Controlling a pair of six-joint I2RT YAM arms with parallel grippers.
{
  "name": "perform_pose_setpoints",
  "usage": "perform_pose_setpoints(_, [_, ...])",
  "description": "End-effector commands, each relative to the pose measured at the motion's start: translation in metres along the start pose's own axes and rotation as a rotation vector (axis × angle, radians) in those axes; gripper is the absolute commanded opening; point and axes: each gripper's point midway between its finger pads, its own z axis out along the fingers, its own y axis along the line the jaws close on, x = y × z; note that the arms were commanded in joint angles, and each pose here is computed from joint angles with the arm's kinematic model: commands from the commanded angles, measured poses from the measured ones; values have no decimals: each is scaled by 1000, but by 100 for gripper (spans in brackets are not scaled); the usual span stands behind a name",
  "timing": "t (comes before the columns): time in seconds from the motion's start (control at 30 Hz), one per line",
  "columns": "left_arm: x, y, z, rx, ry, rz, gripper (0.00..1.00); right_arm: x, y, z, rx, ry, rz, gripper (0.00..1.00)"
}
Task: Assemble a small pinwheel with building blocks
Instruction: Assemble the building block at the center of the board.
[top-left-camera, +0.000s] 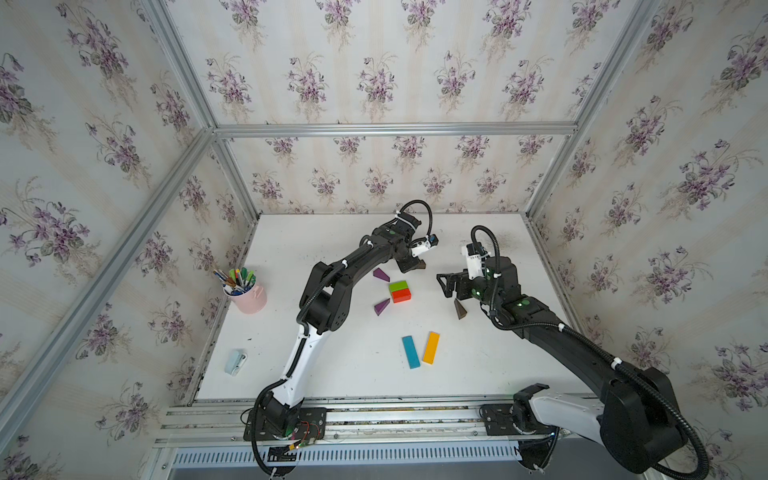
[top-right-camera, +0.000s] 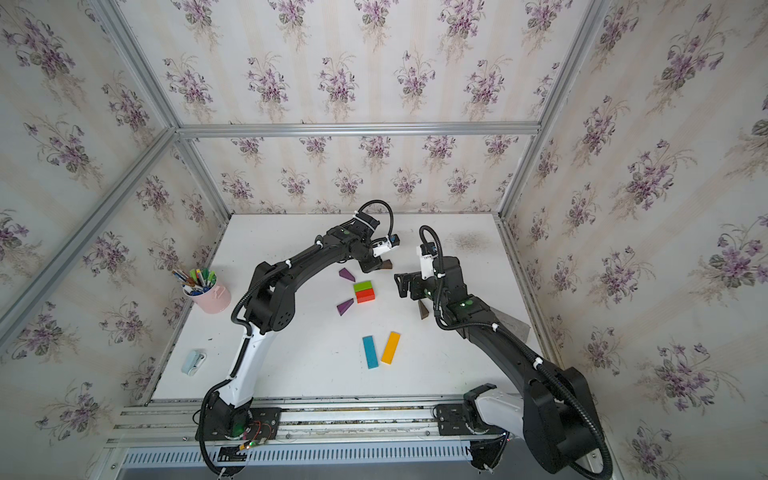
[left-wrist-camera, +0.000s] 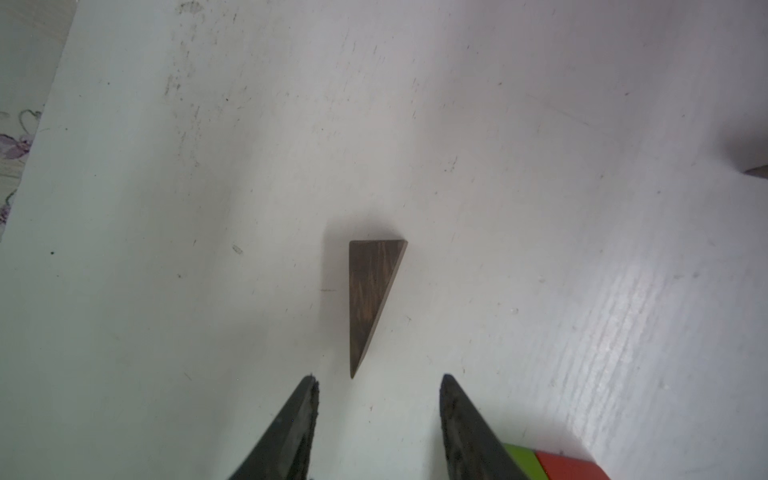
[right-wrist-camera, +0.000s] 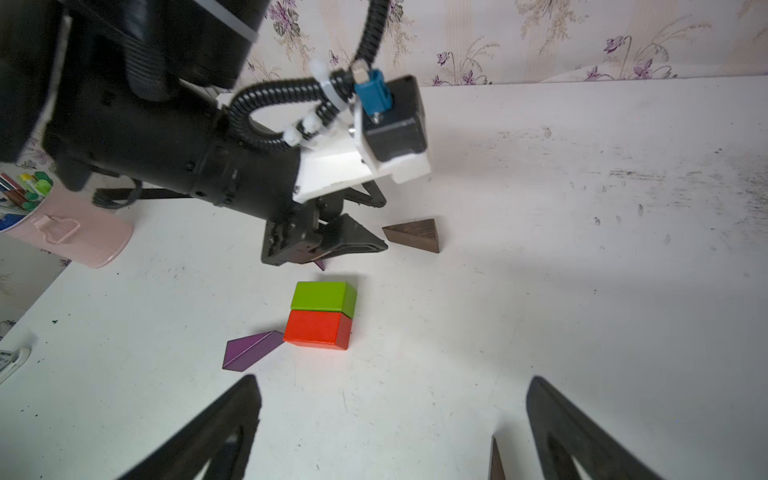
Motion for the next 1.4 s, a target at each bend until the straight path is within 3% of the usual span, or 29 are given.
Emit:
perform_pose_setpoints(0.0, [7,3,5,0,48,32,48,-10,4,-5,-11,-35,-7,100])
perform_pose_setpoints(0.77, [6,-3,38,32,62,38,46,-16,-6,-22,22,-73,-41,100])
perform_pose_setpoints(1.37, [0,-14,37,96,26,-26,30,-12,-5,-17,5,-56,-31,100])
